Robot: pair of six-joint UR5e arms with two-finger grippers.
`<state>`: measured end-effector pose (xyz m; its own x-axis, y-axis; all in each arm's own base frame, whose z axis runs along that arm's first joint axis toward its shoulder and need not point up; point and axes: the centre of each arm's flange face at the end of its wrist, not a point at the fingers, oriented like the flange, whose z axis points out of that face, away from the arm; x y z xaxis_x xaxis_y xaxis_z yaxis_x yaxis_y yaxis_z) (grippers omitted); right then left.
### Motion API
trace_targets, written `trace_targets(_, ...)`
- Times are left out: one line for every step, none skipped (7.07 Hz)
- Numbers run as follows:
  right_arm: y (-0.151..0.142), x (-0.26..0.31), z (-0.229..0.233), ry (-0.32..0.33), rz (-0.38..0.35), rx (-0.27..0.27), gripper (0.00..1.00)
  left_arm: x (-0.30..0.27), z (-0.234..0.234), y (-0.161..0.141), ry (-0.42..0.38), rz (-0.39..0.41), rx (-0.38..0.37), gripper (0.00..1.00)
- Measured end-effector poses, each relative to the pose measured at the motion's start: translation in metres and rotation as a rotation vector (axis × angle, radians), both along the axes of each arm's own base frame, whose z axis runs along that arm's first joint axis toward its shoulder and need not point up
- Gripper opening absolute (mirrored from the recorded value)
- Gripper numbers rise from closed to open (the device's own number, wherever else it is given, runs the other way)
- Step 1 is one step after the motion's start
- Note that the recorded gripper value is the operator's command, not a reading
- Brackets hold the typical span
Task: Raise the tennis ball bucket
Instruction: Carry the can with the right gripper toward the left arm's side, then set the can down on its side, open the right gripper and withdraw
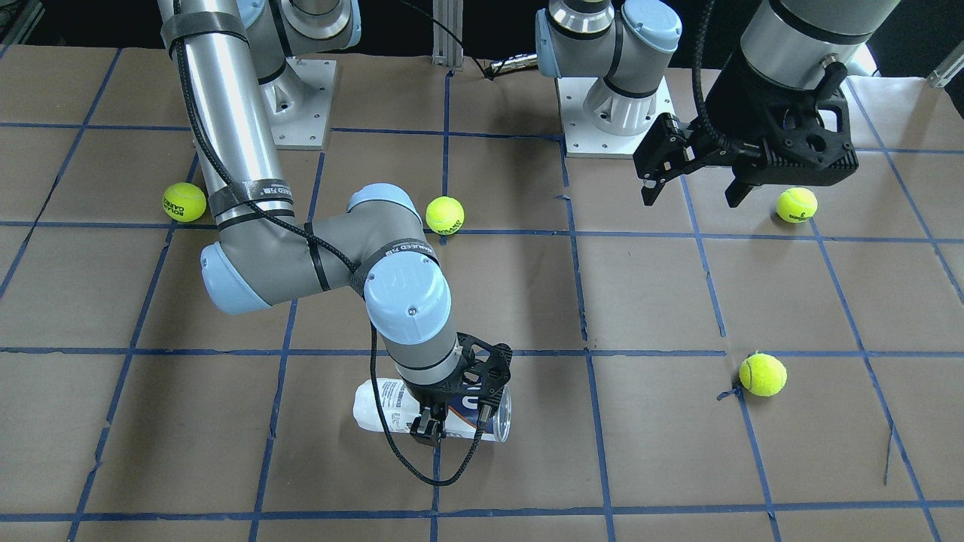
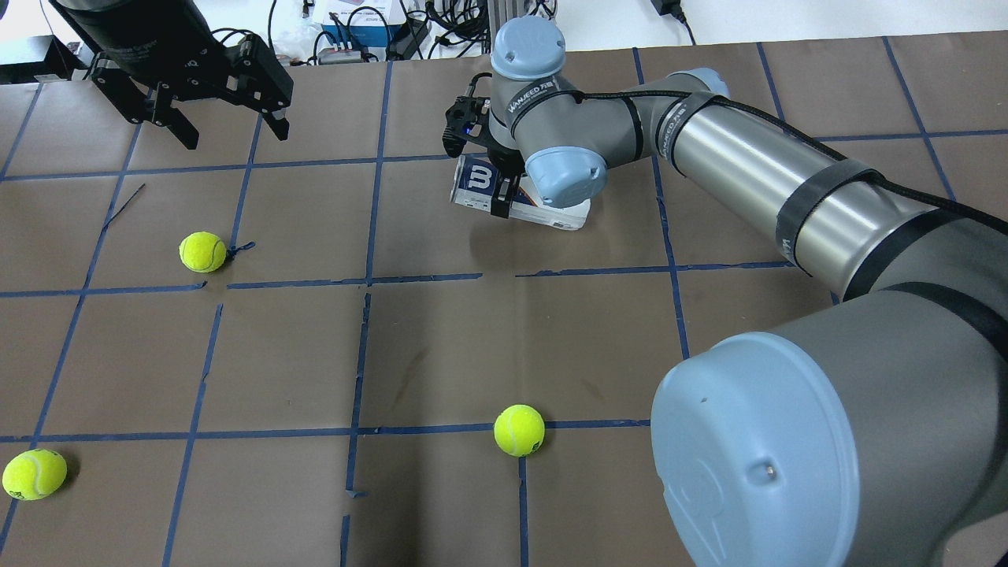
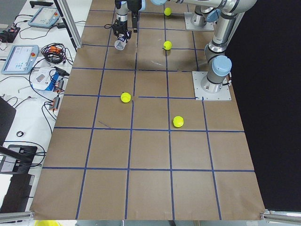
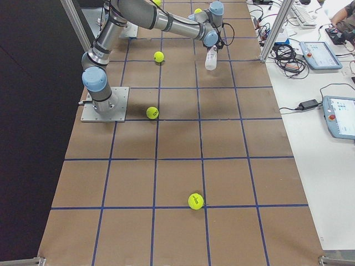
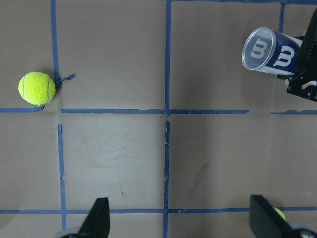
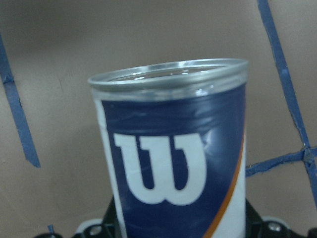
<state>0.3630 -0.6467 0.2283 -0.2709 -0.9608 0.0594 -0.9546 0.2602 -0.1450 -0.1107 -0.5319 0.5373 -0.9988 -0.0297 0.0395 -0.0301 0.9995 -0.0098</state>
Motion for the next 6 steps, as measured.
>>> trace_targets(0.000, 0.000, -0.001, -0.002, -0.001, -0.001, 1.00, 0.000, 0.001, -0.001, 0.001, 0.001, -0.008, 1.00)
trace_targets(-0.001, 0.001, 0.000, -0.006, -0.001, -0.011, 1.00, 0.001, 0.001, -0.002, 0.003, 0.004, -0.011, 1.00)
trace_targets(-0.003, 0.001, 0.003, -0.014, -0.003, -0.031, 1.00, 0.005, 0.000, -0.004, 0.006, 0.006, -0.011, 1.00)
trace_targets(-0.005, 0.000, 0.008, -0.021, -0.006, -0.049, 1.00, 0.015, -0.004, -0.008, 0.009, 0.003, -0.005, 1.00)
trace_targets(-0.007, -0.003, 0.021, -0.032, -0.030, -0.072, 1.00, 0.023, -0.016, -0.016, 0.024, -0.011, 0.015, 1.00)
trace_targets(-0.010, -0.013, 0.045, -0.052, -0.102, -0.099, 1.00, 0.024, -0.036, -0.028, 0.071, -0.019, 0.045, 1.00)
